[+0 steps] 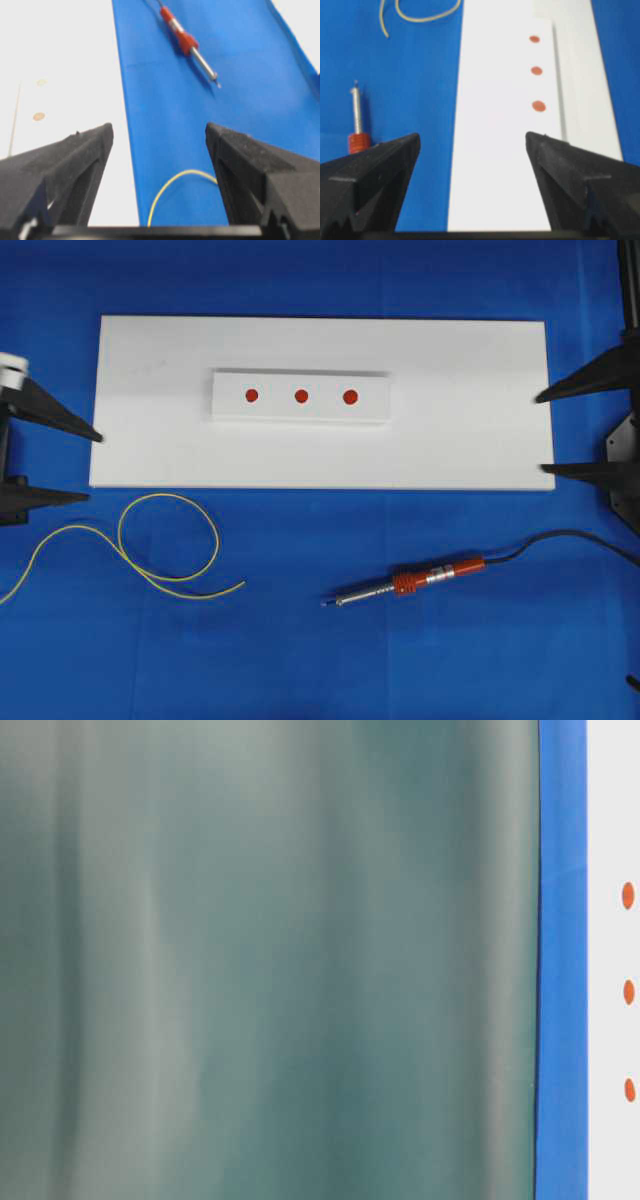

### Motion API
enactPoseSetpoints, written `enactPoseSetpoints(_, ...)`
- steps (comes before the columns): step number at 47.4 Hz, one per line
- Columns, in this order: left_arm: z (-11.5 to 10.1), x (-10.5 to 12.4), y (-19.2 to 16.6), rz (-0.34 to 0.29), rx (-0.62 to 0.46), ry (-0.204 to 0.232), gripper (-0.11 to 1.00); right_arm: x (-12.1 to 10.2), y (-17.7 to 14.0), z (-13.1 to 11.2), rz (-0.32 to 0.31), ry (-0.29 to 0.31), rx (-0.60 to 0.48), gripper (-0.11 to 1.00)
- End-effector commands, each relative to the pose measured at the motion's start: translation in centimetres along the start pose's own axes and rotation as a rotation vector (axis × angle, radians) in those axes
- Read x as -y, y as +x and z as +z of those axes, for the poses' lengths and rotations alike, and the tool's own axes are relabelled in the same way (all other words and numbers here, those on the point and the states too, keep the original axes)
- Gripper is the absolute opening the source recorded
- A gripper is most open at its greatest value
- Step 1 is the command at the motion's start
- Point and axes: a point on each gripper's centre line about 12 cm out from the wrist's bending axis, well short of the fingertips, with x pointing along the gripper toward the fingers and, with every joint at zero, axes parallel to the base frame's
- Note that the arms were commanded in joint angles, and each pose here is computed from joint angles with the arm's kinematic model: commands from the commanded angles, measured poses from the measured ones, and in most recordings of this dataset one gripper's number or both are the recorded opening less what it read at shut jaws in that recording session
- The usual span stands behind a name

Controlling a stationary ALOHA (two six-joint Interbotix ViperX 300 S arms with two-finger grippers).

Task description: Touch the tip of the soldering iron to the tip of the solder at the mark.

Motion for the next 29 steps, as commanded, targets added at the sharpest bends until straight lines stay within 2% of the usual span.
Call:
enactPoseSetpoints(1, -0.5, -0.3, -0.9, 0.019, 0.029, 0.0, 0.69, 0.4, -0.9, -0.8, -0.003, 0.01, 0.038, 0.81)
enactPoseSetpoints(15, -4.3, -0.5, -2.2, 0.036, -0.004, -0.004, 0.68, 1.1, 0.8, -4.9, -0.018, 0.075, 0.01, 0.8)
enactPoseSetpoints(22, -5.2, -0.4, -2.2, 0.036, -0.022, -0.006, 0.68, 0.9, 2.1, -6.1, -0.005, 0.087, -0.019, 0.8)
enactPoseSetpoints(29, -5.2, -0.4, -2.3, 0.036, -0.021, -0.004, 0.68, 0.9, 2.2, -6.1, 0.001, 0.089, -0.017, 0.8)
